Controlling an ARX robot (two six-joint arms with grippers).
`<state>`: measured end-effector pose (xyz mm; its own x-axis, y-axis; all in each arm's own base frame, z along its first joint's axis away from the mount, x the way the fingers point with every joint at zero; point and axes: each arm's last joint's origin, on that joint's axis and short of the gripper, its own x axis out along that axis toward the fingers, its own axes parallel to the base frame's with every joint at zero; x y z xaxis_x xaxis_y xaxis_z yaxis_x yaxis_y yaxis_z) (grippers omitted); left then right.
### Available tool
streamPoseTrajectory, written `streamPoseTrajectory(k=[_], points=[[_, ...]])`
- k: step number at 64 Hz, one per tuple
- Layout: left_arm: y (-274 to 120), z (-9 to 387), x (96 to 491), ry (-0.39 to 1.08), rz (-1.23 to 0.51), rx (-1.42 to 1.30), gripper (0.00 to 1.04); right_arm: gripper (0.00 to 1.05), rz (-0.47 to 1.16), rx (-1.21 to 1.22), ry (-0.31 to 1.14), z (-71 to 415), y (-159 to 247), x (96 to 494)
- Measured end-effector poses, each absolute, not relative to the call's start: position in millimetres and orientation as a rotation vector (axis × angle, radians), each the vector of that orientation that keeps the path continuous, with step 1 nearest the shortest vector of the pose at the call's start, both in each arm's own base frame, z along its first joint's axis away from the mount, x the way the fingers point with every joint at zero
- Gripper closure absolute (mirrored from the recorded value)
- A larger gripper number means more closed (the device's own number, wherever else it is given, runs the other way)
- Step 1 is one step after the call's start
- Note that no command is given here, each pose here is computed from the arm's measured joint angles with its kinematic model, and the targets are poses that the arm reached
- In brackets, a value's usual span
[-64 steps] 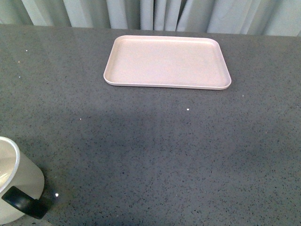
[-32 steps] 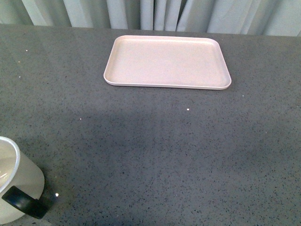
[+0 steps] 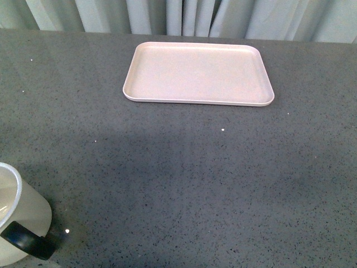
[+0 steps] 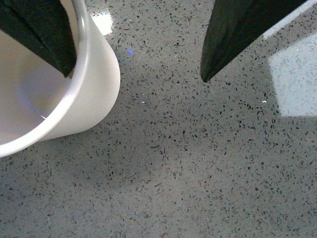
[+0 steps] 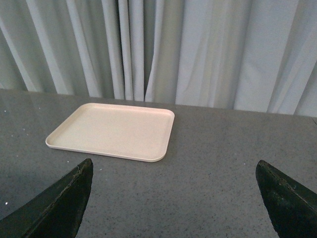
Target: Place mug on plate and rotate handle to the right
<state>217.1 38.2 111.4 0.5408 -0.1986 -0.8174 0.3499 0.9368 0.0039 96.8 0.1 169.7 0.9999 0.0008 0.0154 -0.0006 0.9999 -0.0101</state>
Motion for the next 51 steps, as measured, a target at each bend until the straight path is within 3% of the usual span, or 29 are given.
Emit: streamPoseTrajectory(k=[6,28,51], points=[[36.3,111.4,217.2,0.947,-0.337,0.178,0.53,0.09,0.001,-0.010,-0.015,169.7,0.1,96.8],[29.4,123.0,214.4,0.943,-0.360,0.170,1.02,0.09,0.001,-0.010,-0.015,169.7,0.1,96.8],[5.3,167.0,234.7,0.862,-0.378,0.140,1.03,0.09,0.001,-0.010,-0.015,169.7,0.1,96.8]])
